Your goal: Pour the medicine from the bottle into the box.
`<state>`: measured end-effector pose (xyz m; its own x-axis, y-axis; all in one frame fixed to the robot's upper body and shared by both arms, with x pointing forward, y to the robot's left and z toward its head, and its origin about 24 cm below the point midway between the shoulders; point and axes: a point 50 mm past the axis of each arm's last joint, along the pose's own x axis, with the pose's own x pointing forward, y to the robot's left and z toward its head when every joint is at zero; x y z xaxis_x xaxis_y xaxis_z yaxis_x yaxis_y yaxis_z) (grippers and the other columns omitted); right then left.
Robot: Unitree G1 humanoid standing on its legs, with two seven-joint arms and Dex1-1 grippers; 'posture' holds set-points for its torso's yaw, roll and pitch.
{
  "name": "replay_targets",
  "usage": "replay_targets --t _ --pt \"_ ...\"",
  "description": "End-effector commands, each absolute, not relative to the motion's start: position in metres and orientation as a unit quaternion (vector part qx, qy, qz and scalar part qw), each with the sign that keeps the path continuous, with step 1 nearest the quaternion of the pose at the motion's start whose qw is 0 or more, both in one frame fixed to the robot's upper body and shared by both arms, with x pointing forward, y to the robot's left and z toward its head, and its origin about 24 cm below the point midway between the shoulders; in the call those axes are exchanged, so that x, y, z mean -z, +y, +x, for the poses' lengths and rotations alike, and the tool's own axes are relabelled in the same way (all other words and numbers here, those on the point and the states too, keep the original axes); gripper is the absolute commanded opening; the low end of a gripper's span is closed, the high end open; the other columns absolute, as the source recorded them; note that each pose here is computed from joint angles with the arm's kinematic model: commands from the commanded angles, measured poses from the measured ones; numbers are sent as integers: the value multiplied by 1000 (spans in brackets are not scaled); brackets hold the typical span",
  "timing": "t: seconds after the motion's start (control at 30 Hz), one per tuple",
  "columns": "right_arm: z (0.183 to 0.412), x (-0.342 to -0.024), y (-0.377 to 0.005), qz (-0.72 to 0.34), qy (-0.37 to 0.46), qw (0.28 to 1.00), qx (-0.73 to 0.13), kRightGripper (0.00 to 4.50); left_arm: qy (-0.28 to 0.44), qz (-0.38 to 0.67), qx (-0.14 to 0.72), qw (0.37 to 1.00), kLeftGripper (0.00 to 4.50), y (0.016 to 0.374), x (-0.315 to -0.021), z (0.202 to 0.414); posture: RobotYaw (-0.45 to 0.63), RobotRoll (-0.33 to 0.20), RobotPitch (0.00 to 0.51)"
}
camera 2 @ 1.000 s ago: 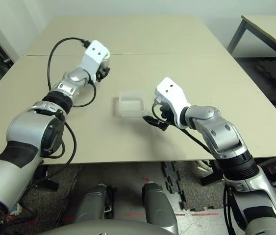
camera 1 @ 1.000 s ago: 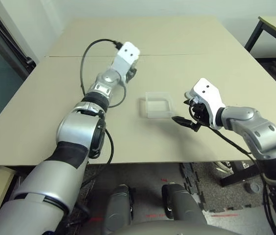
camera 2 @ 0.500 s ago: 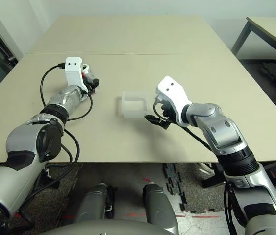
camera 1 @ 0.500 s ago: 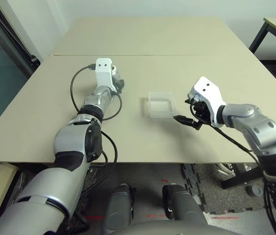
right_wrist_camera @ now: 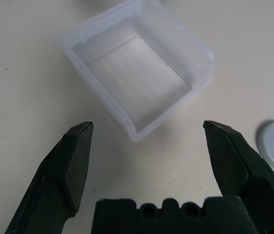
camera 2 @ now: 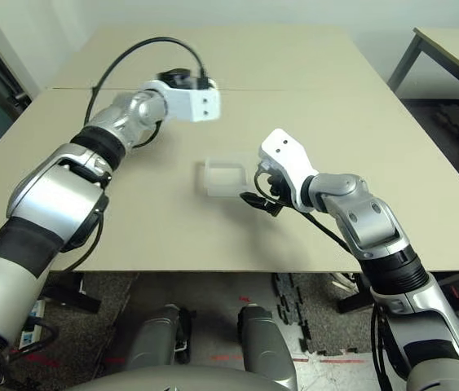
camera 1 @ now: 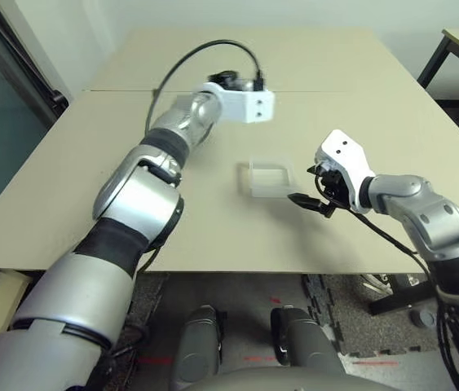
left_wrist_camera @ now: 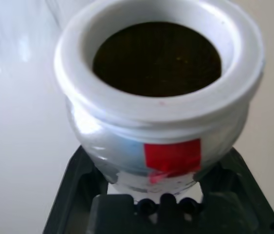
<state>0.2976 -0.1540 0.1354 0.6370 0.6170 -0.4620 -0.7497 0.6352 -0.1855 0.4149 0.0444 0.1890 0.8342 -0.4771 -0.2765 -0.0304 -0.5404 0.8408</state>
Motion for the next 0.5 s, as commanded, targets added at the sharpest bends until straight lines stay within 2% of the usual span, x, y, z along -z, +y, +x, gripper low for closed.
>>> replay_targets --t 0.03,0.1,0.33,0.5 --pt "297 -134 -152 -178 180 890 -379 4500 -174 886 250 350 2657 40 -178 412 -160 0 68" --pt "297 -134 -151 -176 178 892 -377 4500 -178 892 257 327 2657 39 -171 410 -177 0 68" --pt "297 -134 -152 -176 176 894 -372 4500 -172 888 253 343 2657 43 -169 411 -172 0 64" --pt "299 -135 -150 -178 174 893 -376 4500 -180 902 245 307 2657 47 -169 412 -156 0 65"
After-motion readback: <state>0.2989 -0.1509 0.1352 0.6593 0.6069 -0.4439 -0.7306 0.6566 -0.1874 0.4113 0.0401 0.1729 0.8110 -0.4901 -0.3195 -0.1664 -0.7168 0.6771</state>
